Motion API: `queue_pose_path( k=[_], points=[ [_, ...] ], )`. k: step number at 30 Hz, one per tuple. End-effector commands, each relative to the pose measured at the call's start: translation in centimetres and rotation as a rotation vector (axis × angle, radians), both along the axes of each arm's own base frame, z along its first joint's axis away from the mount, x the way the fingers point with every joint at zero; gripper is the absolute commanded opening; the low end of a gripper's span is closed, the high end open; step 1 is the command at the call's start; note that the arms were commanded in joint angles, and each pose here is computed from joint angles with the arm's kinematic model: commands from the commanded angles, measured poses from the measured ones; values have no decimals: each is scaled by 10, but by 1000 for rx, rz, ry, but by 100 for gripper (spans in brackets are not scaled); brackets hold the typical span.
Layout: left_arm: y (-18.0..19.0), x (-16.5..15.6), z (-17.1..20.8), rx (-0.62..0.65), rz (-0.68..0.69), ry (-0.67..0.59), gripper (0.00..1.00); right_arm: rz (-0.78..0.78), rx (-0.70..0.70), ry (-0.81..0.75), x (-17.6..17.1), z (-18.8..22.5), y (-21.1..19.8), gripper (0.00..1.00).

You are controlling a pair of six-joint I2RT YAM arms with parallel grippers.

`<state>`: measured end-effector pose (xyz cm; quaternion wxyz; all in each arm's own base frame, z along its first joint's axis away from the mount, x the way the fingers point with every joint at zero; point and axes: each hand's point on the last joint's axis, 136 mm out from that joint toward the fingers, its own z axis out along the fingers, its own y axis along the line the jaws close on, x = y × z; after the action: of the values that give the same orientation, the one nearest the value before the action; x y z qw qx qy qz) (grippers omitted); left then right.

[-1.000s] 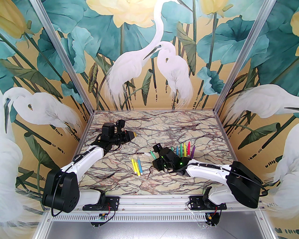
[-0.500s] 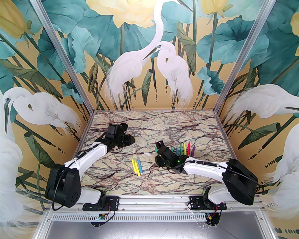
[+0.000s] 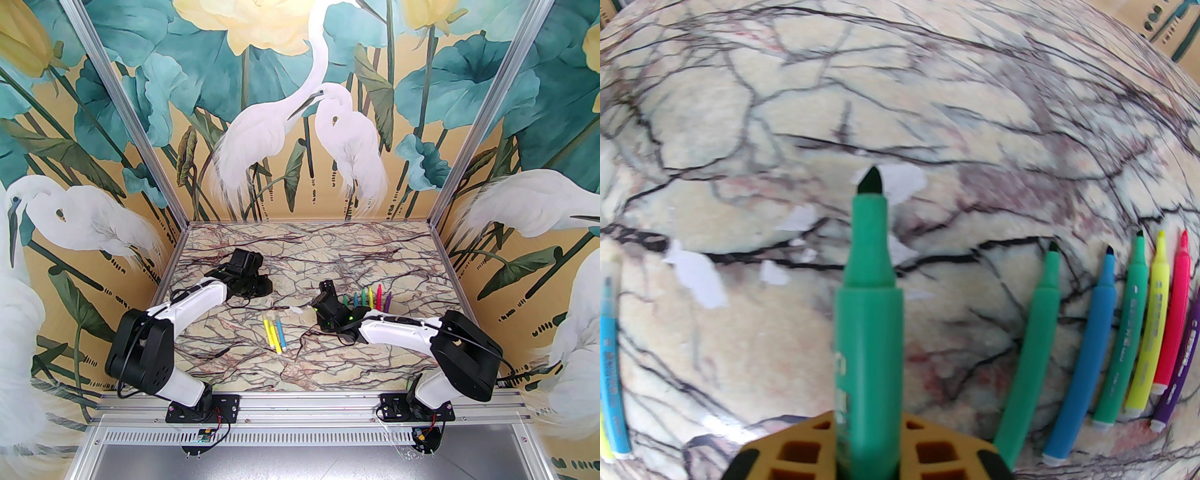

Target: Open the pen caps

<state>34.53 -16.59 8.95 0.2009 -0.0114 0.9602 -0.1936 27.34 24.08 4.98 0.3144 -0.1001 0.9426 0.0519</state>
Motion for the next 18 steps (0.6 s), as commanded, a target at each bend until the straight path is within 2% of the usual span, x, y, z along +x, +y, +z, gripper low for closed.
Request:
queue_pose_path(
  k=[1,18],
  points=[
    [3,3,-6,60,-14,12,0,-66,-25,-5,8,-2,-9,0],
    [10,8,-37,152,-15,77,0,-127,-87,39,12,-25,-25,3]
  ],
)
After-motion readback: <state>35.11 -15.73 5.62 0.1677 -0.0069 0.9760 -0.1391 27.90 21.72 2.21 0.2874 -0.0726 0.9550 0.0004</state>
